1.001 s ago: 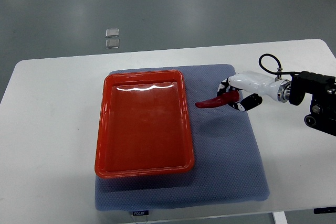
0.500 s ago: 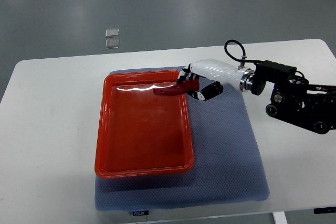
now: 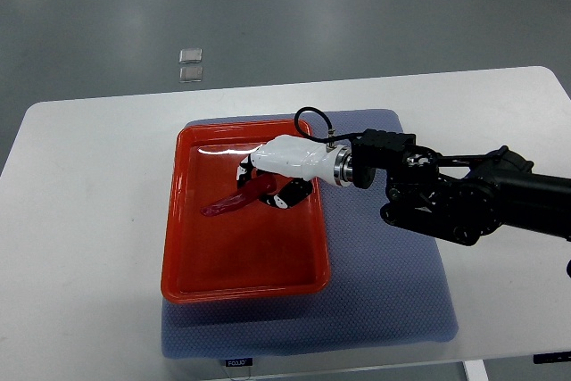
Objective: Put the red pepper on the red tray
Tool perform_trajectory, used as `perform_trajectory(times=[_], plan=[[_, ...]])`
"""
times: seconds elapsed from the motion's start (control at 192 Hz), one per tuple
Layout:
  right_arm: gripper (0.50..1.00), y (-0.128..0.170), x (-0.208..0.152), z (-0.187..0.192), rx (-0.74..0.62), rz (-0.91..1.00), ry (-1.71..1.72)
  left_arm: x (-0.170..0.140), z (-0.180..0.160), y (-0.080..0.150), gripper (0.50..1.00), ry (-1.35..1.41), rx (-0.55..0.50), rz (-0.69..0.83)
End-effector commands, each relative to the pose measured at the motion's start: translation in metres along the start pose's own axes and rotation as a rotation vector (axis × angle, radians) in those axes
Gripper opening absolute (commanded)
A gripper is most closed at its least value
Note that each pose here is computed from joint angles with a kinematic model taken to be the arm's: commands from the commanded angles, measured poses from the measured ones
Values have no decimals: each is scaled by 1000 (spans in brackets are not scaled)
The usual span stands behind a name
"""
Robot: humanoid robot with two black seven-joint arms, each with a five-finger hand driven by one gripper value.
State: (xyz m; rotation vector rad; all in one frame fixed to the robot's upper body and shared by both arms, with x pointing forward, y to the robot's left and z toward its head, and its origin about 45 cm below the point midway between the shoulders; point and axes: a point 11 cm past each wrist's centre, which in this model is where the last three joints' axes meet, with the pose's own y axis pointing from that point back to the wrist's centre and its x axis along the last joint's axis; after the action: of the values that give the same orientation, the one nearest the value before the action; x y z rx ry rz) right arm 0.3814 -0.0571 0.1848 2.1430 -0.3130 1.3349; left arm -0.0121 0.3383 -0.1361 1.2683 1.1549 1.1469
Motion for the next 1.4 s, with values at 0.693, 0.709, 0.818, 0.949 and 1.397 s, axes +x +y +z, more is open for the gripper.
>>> perform_trajectory(times=[0.693, 0.709, 0.818, 0.949, 1.397], plan=[[848, 3, 35, 32, -105, 195, -111, 0, 0, 0, 1000, 0, 0, 0], [848, 5, 37, 34, -109, 207, -127, 0, 0, 0, 1000, -1, 1, 0], [848, 25, 56, 60, -167, 326, -297, 0, 0, 0, 1000, 0, 0, 0], [848, 47, 67, 87, -215, 476, -563, 0, 0, 0, 1000, 0, 0, 0], [848, 101, 38, 156, -315, 843, -1437, 0, 0, 0, 1000, 0, 0, 0]])
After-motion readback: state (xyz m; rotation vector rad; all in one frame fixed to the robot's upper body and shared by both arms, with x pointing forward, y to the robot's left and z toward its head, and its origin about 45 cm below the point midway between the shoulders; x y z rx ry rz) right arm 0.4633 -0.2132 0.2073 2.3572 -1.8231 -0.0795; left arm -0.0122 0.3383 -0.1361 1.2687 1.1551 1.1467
